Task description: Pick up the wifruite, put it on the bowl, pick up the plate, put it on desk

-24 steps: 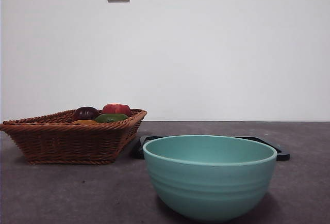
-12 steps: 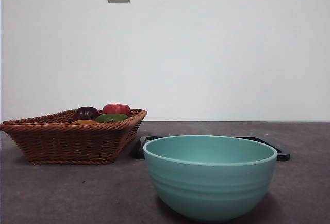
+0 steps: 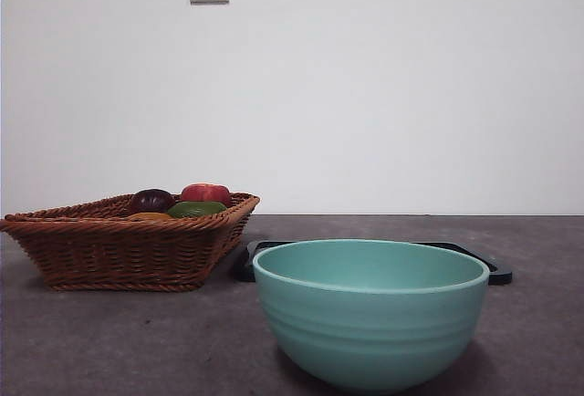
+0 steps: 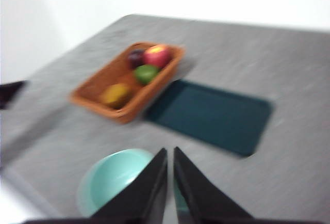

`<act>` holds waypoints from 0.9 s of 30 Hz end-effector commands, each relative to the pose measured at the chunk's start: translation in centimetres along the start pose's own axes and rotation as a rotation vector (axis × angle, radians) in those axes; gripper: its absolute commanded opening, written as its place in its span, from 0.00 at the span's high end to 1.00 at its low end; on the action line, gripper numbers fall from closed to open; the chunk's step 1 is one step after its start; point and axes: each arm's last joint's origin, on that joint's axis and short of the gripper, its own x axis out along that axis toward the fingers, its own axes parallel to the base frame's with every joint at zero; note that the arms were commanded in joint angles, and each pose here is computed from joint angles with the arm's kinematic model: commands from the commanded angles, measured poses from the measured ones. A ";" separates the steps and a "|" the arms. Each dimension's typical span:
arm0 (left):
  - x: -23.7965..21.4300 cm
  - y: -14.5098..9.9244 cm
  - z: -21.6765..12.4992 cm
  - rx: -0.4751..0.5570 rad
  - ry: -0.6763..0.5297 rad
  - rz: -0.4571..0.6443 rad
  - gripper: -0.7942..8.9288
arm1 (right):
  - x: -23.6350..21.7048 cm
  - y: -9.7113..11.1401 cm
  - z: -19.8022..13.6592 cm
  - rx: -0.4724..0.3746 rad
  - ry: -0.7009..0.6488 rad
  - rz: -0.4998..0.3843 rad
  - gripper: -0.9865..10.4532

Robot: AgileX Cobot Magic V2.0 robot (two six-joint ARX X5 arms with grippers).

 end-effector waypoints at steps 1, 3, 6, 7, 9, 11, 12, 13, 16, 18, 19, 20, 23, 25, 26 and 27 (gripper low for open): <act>0.2 0.1 -0.6 -0.001 0.011 0.003 0.90 | 3.2 -1.0 -2.4 -0.195 -0.057 -0.101 0.90; 0.2 0.1 -0.6 -0.001 0.011 0.003 0.90 | 5.6 -2.1 -4.5 -0.211 -0.104 -0.170 0.90; 0.2 0.1 -0.6 -0.001 0.011 0.003 0.90 | 9.0 -3.9 -8.0 -0.191 -0.139 -0.251 0.90; 0.2 0.1 -0.6 -0.001 0.011 0.003 0.90 | 9.8 -4.4 -8.9 -0.183 -0.135 -0.268 0.90; 0.2 0.1 -0.6 -0.001 0.011 0.003 0.90 | 11.0 -5.3 -10.9 -0.171 -0.110 -0.296 0.90; 0.2 0.1 -0.6 -0.001 0.011 0.003 0.90 | 11.8 -5.9 -12.4 -0.161 -0.080 -0.318 0.90; 0.2 0.1 -0.6 -0.001 0.011 0.003 0.90 | 12.1 -6.2 -13.2 -0.153 -0.061 -0.334 0.90; 0.2 0.1 -0.6 -0.001 0.011 0.003 0.90 | 12.4 -6.4 -13.8 -0.149 -0.051 -0.347 0.90; 0.2 0.1 -0.6 -0.001 0.011 0.003 0.90 | 13.0 -6.9 -15.3 -0.134 -0.048 -0.377 0.90; 0.2 0.1 -0.6 -0.001 0.011 0.003 0.90 | 13.0 -6.9 -15.3 -0.131 -0.070 -0.399 0.90; 0.2 0.1 -0.6 -0.001 0.012 0.003 0.90 | 12.9 -7.0 -15.2 -0.135 -0.091 -0.419 0.90; 0.2 0.1 -0.6 -0.001 0.011 0.003 0.90 | 12.8 -7.0 -15.0 -0.135 -0.107 -0.441 0.90; 0.2 0.1 -0.6 -0.001 0.011 0.003 0.90 | 12.5 -7.1 -14.9 -0.134 -0.141 -0.492 0.90; 0.2 0.1 -0.6 -0.001 0.011 0.003 0.90 | 12.5 -7.1 -14.7 -0.136 -0.152 -0.489 0.90; 0.2 0.1 -0.6 -0.001 0.011 0.003 0.90 | 12.5 -7.1 -14.7 -0.136 -0.151 -0.488 0.90; 0.2 0.1 -0.6 -0.001 0.012 0.003 0.90 | 12.5 -7.1 -14.7 -0.136 -0.151 -0.488 0.90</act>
